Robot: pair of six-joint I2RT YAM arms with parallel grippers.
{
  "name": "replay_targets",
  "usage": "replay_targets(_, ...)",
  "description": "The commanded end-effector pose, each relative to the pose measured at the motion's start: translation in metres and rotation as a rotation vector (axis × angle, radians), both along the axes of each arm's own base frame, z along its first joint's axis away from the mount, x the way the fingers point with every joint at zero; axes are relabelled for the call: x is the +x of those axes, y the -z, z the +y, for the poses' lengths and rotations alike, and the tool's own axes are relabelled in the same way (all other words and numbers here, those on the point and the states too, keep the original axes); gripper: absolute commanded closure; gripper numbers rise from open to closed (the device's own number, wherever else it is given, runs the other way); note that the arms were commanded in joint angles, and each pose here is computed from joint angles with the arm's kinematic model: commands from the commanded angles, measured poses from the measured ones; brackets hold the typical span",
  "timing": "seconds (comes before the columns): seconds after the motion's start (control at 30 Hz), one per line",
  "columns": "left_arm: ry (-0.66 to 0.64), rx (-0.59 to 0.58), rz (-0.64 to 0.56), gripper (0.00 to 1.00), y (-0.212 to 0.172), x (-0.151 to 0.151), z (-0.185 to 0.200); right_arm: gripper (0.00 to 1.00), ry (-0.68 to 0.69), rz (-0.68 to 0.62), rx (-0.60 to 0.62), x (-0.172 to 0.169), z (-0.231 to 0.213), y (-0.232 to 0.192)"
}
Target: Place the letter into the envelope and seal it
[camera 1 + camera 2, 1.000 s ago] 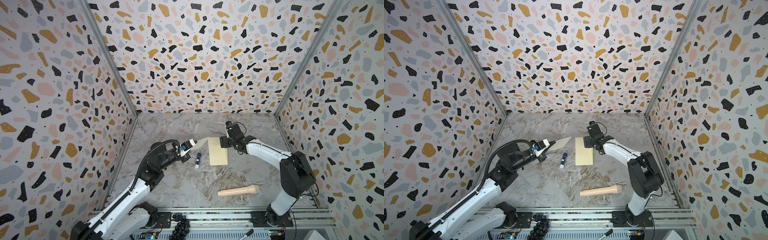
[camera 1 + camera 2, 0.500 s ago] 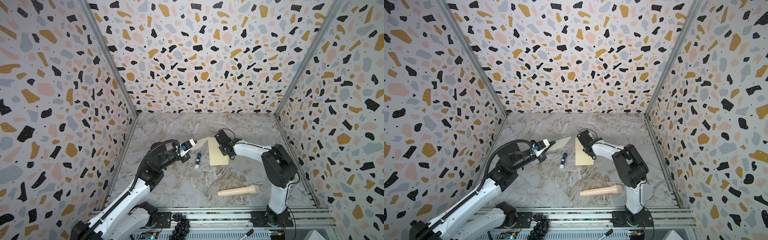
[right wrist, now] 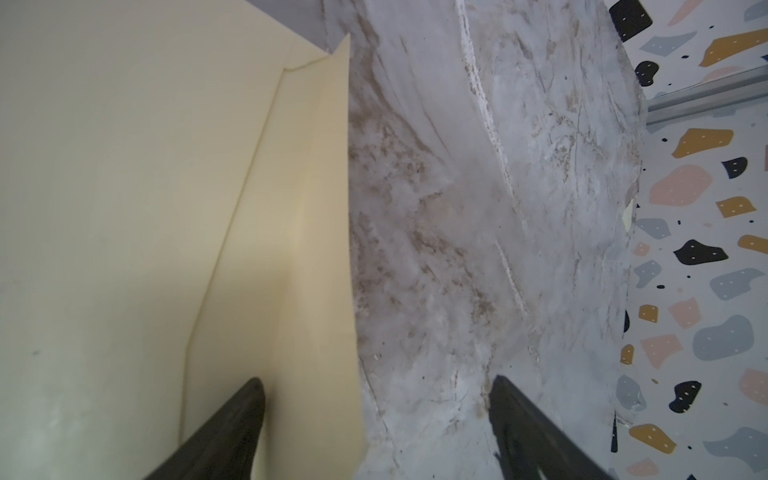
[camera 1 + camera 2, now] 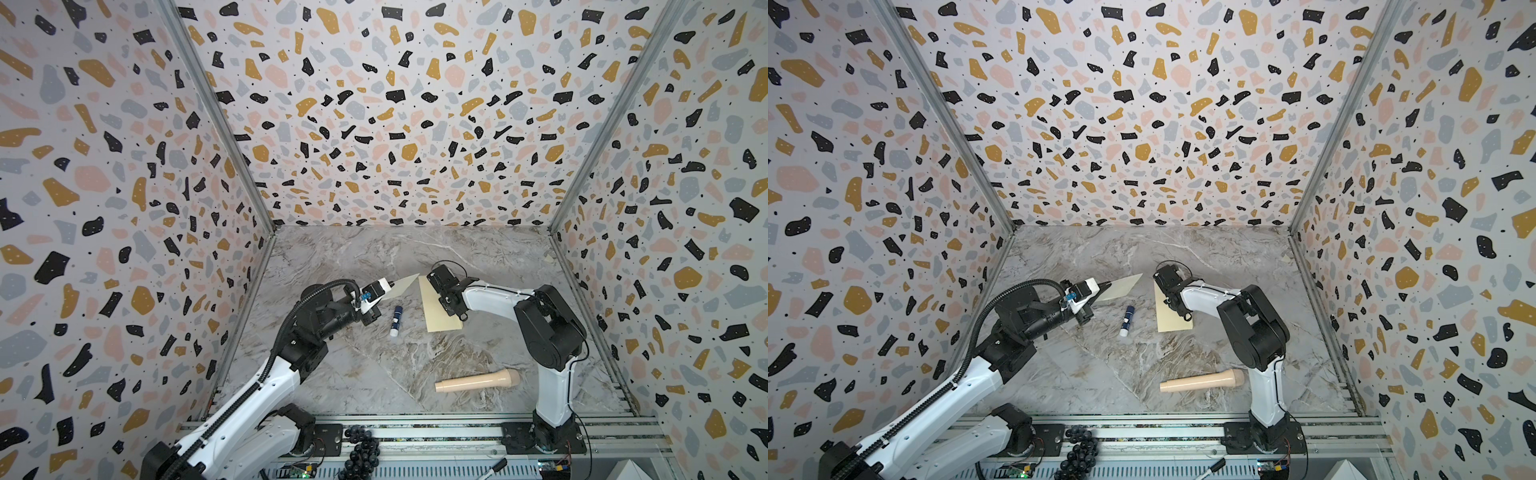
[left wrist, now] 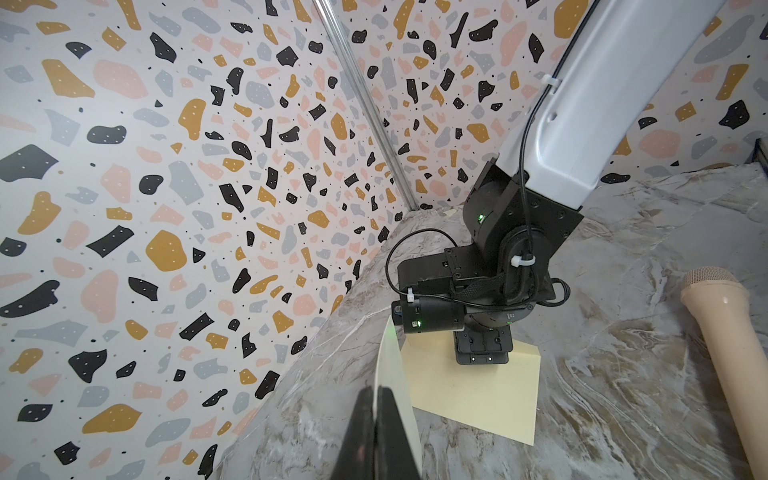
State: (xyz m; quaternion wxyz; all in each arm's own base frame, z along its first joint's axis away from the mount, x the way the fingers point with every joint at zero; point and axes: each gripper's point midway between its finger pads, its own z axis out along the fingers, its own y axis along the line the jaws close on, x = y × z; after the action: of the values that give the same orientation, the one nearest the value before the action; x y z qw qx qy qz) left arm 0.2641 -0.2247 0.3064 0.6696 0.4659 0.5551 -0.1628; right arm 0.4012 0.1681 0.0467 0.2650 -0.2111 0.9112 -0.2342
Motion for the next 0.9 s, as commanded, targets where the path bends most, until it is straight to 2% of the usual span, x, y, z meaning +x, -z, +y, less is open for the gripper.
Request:
replay_targets(0.0, 0.009, -0.022, -0.033, 1.00, -0.006, -0.002, 0.000, 0.14, 0.014, 0.026, 0.026, -0.001, 0.000, -0.001)
replay_targets(0.17, 0.007, -0.023, -0.034, 1.00, -0.007, -0.002, 0.001, 0.14, 0.007, 0.032, 0.117, 0.000, 0.008, -0.009)
replay_targets(0.27, 0.007, -0.023, -0.034, 1.00, -0.007, -0.002, 0.000, 0.14, -0.005, 0.011, 0.216, 0.003, 0.019, -0.027)
replay_targets(0.37, 0.007, -0.022, -0.033, 1.00, -0.006, -0.002, 0.000, 0.14, -0.016, -0.033, 0.261, 0.008, 0.024, -0.051)
replay_targets(0.53, 0.009, -0.022, -0.034, 1.00, -0.006, -0.002, 0.000, 0.14, -0.007, -0.082, 0.227, 0.014, 0.018, -0.071)
replay_targets(0.87, 0.010, -0.023, -0.035, 1.00, -0.007, -0.002, 0.000, 0.14, 0.014, -0.060, 0.080, 0.016, 0.000, -0.056)
